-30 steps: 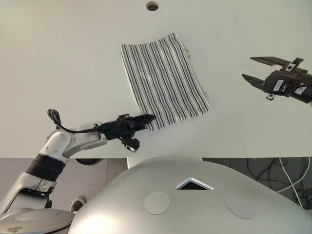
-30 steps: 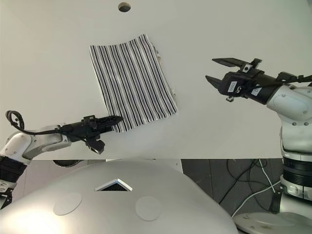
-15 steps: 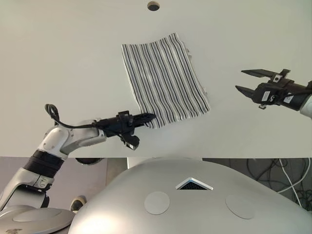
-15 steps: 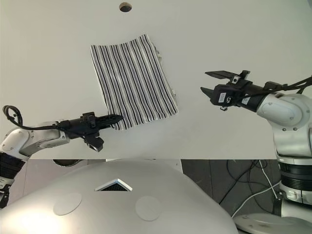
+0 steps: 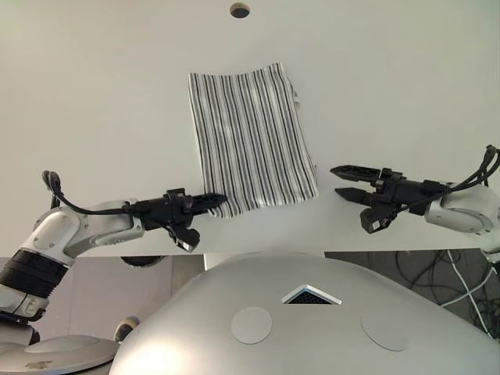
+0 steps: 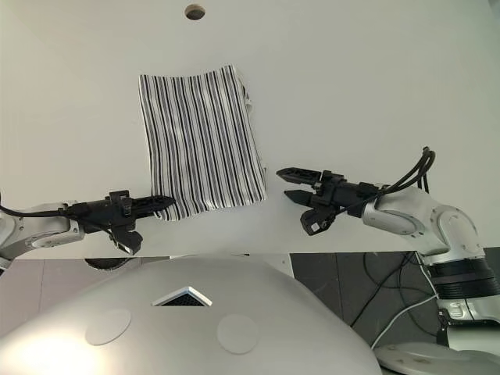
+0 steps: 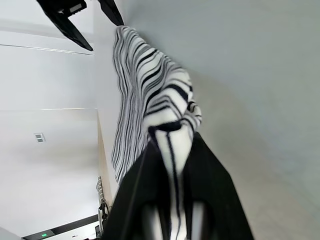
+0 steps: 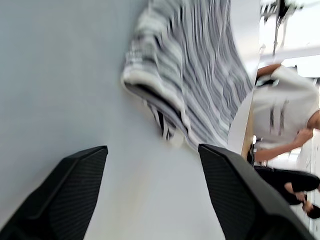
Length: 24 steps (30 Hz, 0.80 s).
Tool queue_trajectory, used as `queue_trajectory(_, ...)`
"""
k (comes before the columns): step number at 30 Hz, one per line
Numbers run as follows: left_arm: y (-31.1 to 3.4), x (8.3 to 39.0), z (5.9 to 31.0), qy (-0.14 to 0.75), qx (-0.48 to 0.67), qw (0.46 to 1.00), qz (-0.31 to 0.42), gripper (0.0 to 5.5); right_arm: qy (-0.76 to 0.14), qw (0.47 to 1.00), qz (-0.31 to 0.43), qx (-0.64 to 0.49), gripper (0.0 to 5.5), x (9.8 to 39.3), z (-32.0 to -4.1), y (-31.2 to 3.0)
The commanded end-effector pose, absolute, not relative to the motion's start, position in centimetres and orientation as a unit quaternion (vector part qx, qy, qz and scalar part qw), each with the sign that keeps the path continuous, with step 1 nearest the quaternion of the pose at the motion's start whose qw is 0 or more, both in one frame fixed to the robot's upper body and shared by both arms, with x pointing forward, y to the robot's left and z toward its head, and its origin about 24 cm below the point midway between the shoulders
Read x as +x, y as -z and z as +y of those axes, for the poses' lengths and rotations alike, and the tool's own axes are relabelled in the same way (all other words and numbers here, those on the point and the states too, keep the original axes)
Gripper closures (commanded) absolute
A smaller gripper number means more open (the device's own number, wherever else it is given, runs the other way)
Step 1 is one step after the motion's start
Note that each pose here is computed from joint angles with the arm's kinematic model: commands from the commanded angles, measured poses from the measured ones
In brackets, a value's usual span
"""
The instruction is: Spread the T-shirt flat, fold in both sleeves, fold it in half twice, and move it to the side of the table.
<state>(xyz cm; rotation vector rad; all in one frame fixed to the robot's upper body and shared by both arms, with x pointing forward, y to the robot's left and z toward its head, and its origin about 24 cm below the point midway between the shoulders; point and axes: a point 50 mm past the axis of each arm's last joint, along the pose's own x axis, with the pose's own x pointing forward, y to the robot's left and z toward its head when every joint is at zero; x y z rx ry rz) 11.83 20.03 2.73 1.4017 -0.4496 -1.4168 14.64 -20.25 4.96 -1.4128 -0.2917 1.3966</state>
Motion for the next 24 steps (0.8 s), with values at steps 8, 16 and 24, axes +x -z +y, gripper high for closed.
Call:
queue_trajectory(8,0.2,9.6,21.0,0.644,0.594,0.463,-0.135,5.34,-0.637,0.483,-0.165,-0.578,2.09,16.1,-16.1,-2.7)
queue_trajectory(16,0.2,9.5,21.1,0.641,0.597,0.462,-0.139,5.34,-0.645,0.467,-0.147,-0.587,2.09,17.3,-16.2,-1.7)
queue_trajectory(24,-0.1,9.6,21.1,0.637,0.599,0.464,-0.145,5.34,-0.672,0.451,-0.133,-0.572,2.3,16.6,-15.7,-0.8)
